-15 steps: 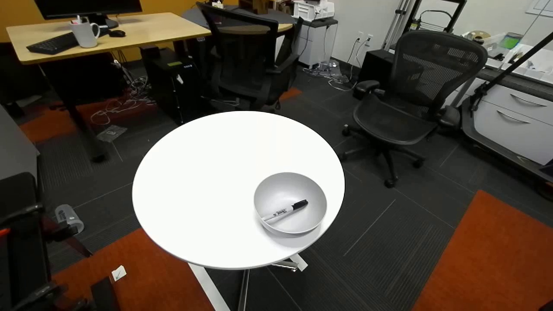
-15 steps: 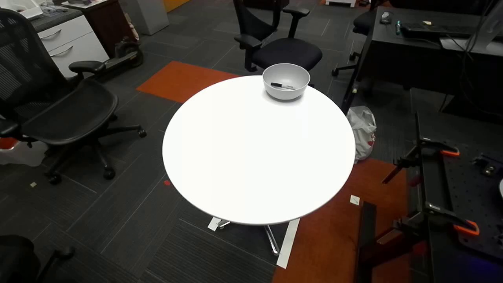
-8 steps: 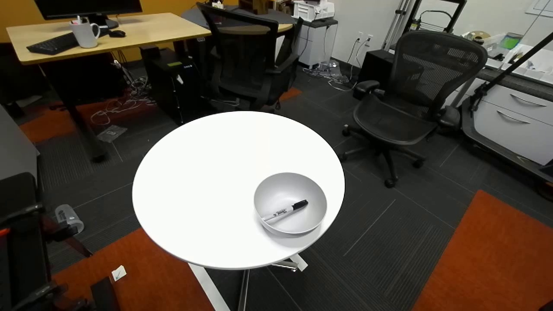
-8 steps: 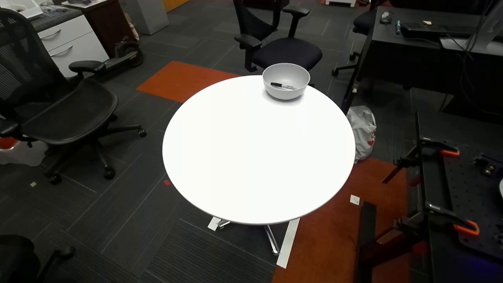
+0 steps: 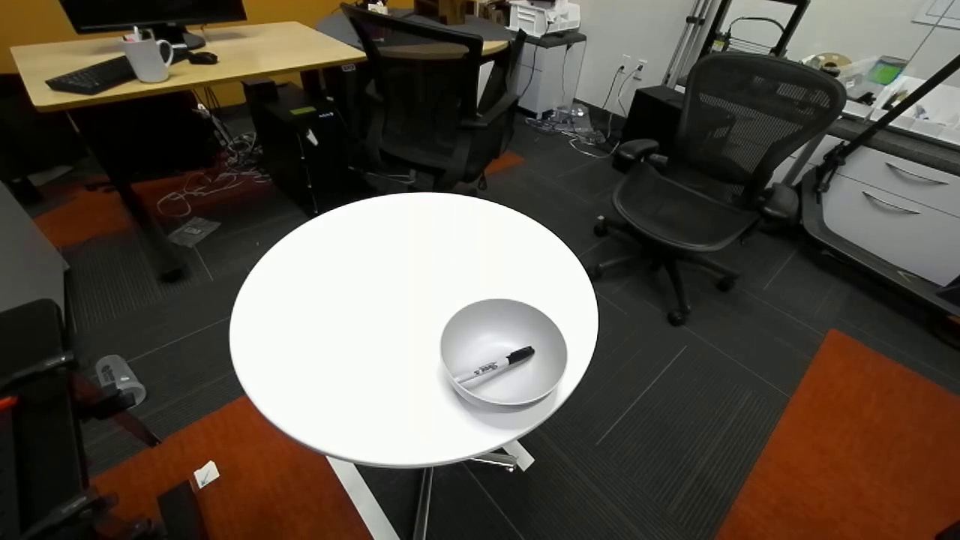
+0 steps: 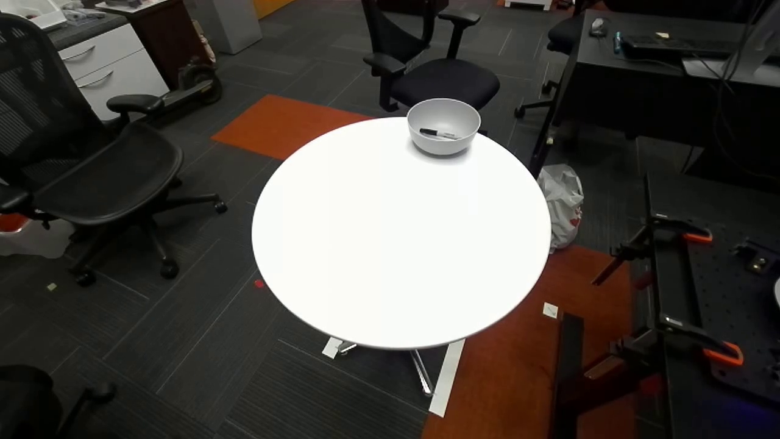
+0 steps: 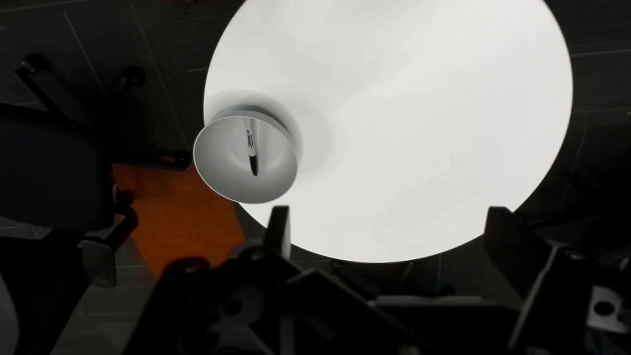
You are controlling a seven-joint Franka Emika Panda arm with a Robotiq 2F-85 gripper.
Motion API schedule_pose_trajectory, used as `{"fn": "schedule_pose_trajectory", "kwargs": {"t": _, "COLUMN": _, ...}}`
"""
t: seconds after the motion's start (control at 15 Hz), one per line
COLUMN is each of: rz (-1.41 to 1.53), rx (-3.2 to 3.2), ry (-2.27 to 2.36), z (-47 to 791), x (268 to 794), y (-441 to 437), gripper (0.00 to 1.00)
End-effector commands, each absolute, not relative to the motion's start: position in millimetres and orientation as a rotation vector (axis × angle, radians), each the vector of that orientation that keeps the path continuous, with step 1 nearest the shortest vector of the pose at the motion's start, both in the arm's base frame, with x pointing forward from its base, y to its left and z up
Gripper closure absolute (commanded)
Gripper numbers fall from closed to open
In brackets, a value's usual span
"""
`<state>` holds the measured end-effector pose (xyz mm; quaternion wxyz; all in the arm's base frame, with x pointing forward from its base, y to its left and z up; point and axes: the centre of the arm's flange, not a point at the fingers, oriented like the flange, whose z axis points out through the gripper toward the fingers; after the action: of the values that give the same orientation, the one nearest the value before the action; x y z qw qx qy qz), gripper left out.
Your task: Pick up the pen from the bowl and put it on the table.
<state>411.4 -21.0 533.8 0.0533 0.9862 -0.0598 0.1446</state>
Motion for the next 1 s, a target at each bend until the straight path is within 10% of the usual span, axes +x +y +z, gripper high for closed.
{"fn": "schedule_pose_trajectory", "kwargs": {"t": 0.0, "rz": 0.448, "rx": 2.943, "ry": -0.194, "z": 503, "x": 464, "y": -54, "gripper": 0.00}}
{"fn": "schedule_pose_trajectory", "kwargs": {"t": 0.93, "rz": 0.319, "rx": 2.918, "ry": -0.402, "z": 384, "x": 543, "y": -151, "gripper": 0.00}}
